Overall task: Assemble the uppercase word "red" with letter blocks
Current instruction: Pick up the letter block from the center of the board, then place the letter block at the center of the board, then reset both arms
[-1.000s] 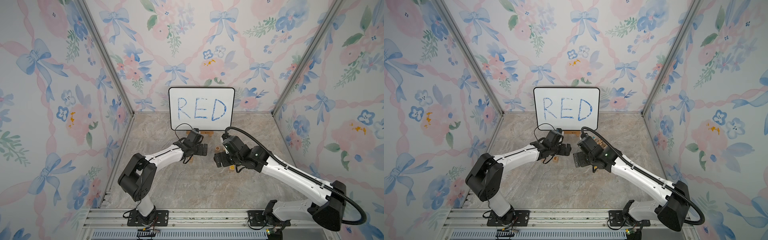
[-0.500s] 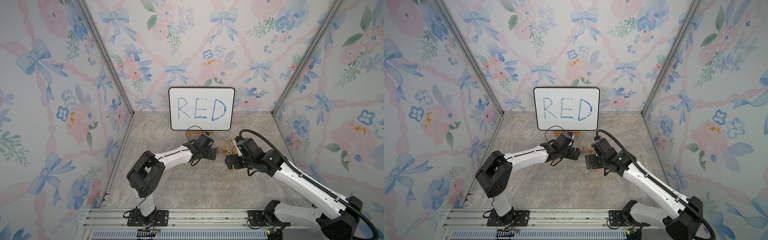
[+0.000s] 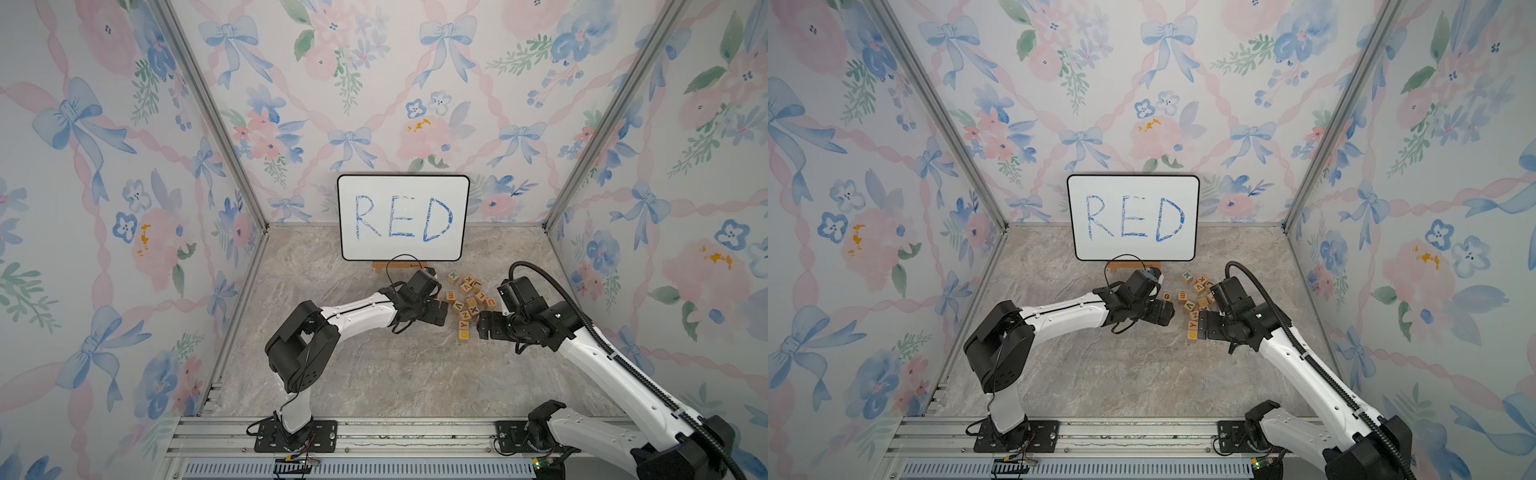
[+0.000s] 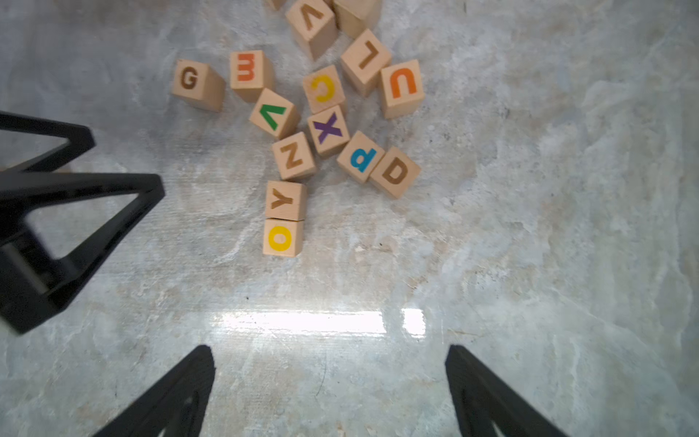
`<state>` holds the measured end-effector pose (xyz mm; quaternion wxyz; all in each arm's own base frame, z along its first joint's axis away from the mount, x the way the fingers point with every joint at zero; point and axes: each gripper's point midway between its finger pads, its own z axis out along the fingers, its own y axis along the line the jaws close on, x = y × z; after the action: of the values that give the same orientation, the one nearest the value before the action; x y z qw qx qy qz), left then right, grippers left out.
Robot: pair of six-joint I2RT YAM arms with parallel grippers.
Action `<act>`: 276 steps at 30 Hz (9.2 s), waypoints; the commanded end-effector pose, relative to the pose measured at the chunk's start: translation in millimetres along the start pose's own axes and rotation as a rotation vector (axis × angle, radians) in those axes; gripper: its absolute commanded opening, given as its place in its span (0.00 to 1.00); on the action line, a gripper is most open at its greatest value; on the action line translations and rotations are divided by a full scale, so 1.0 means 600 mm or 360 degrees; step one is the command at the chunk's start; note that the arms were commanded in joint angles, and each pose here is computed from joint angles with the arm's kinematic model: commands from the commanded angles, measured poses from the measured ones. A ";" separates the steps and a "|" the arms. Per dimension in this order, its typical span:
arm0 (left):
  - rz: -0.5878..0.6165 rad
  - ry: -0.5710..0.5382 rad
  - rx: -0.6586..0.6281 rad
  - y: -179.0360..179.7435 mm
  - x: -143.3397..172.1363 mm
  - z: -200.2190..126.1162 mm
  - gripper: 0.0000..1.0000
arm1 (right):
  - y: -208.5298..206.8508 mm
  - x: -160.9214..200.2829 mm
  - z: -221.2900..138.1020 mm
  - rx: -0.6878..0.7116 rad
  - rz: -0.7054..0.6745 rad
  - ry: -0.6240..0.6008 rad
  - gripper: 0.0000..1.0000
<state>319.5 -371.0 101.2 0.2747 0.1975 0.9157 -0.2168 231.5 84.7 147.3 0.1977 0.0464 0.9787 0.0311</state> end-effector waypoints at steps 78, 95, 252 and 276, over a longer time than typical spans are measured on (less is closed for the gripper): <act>0.0396 -0.0147 0.0381 -0.087 0.034 -0.120 0.98 | -0.077 -0.038 0.186 0.0259 0.0589 0.0511 0.22; 0.0277 -0.0321 0.0355 -0.054 0.011 -0.203 0.98 | 0.037 -0.065 0.093 0.0136 0.0161 0.0408 0.24; -0.0427 -0.0841 -0.0929 0.461 0.049 -0.319 0.98 | -0.092 -0.208 0.078 -0.0046 -0.0016 -0.0890 0.97; -0.0185 -0.1398 -0.1034 0.521 0.064 -0.342 0.98 | -0.152 -0.243 0.161 0.0160 -0.0035 -0.1318 0.97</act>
<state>337.6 9.2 103.8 0.6027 -0.0798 0.7937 0.0216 386.7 -20.9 94.7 0.5288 0.0689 0.8452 -0.0364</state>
